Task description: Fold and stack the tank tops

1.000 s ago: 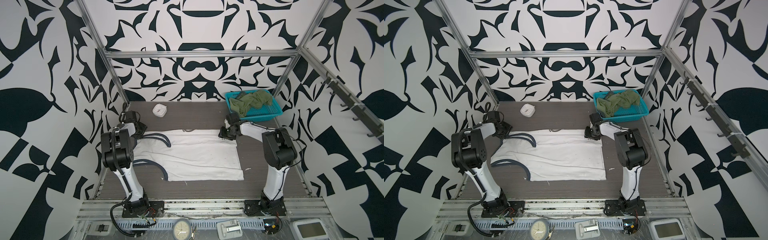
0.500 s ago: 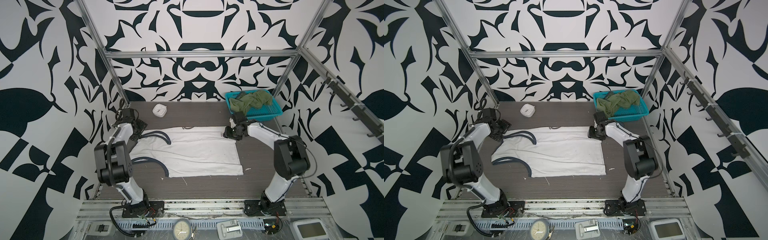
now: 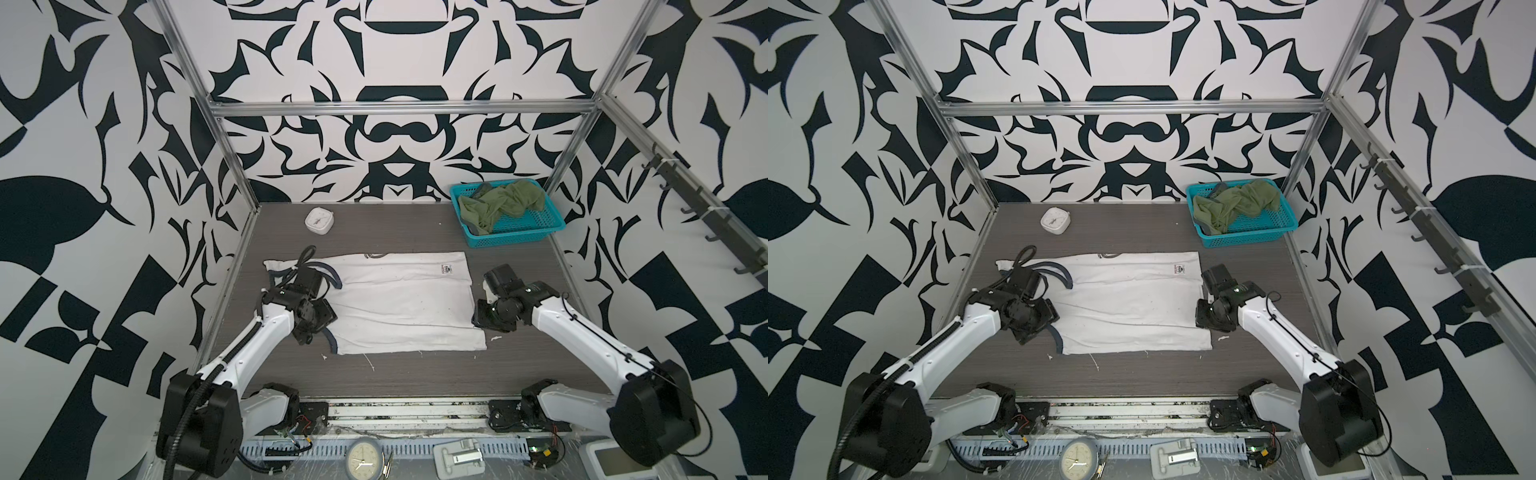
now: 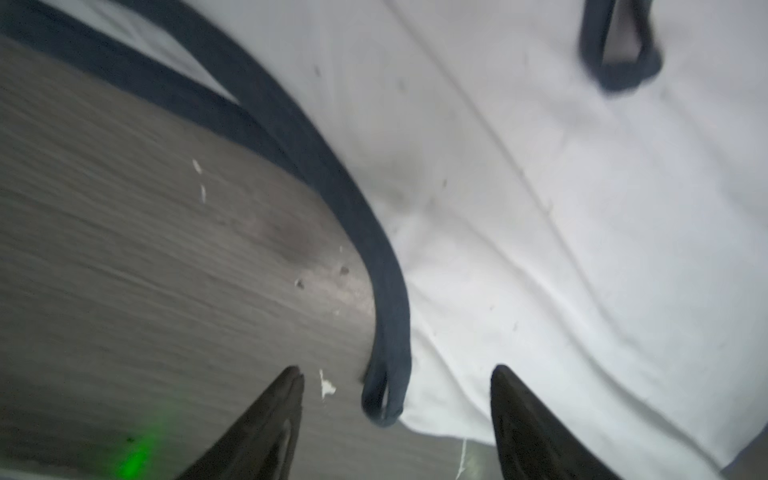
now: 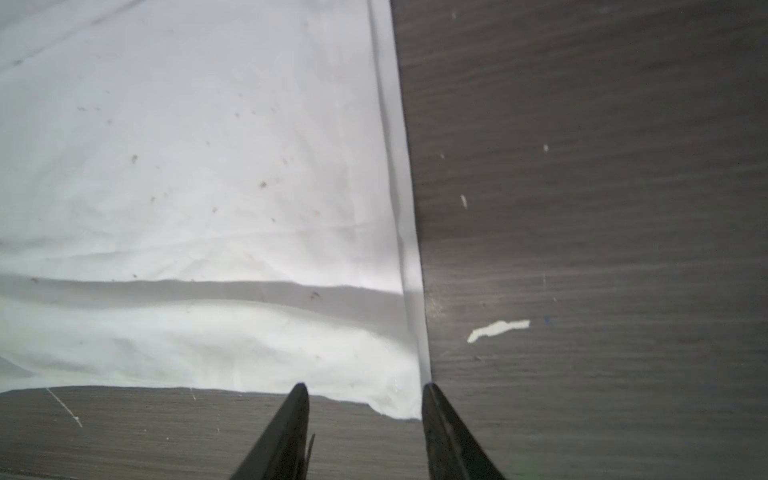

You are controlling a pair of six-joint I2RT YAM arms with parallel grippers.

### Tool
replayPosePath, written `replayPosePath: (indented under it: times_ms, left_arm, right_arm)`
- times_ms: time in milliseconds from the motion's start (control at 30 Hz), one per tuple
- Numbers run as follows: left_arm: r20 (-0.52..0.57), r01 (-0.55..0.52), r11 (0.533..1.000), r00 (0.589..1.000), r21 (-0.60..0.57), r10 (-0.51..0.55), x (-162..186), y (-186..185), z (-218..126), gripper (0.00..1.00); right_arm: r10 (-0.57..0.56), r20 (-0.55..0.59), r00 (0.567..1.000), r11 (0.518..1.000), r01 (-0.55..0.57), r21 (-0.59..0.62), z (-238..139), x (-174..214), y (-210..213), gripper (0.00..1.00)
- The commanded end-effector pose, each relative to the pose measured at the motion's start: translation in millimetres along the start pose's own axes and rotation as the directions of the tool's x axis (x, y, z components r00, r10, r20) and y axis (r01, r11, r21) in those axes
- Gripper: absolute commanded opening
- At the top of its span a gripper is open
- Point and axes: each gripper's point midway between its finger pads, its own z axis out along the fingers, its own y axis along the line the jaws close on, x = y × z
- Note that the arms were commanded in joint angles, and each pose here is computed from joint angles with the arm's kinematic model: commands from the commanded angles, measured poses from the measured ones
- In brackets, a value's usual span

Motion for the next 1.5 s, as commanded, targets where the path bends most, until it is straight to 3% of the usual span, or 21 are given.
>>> replayPosePath:
  times_ms: [0, 167, 600, 1033, 1200, 1467]
  left_arm:
    - [-0.096, -0.036, 0.997, 0.995, -0.068, 0.03, 38.3, 13.2, 6.2, 0.71]
    - [-0.13, -0.137, 0.986, 0.984, -0.095, 0.124, 58.2, 9.9, 16.6, 0.66]
    - [-0.065, -0.197, 0.977, 0.979, -0.084, 0.192, 41.2, -6.1, 32.6, 0.47]
    - [-0.102, -0.197, 0.978, 0.976, -0.061, 0.191, 48.1, -9.6, 41.4, 0.34]
    - [-0.105, -0.198, 0.978, 0.976, -0.072, 0.19, 49.4, -5.8, 40.2, 0.29]
    - [-0.087, -0.202, 0.977, 0.977, -0.069, 0.196, 48.0, -5.4, 29.5, 0.2]
  right_arm:
    - [0.065, -0.018, 0.998, 0.997, -0.064, 0.04, -0.4, 16.6, -14.2, 0.46]
    - [0.081, -0.042, 0.996, 0.996, -0.079, 0.038, 7.2, 26.2, -17.6, 0.46]
    - [0.087, -0.058, 0.994, 0.996, -0.087, -0.002, 23.1, 32.4, -14.4, 0.43]
    - [0.095, -0.076, 0.993, 0.995, -0.095, 0.0, 38.7, 31.4, -12.4, 0.39]
    - [0.099, -0.062, 0.993, 0.995, -0.097, 0.025, 36.7, 29.5, -16.2, 0.32]
    - [0.092, -0.059, 0.994, 0.995, -0.091, 0.029, 32.1, 32.7, -16.3, 0.11]
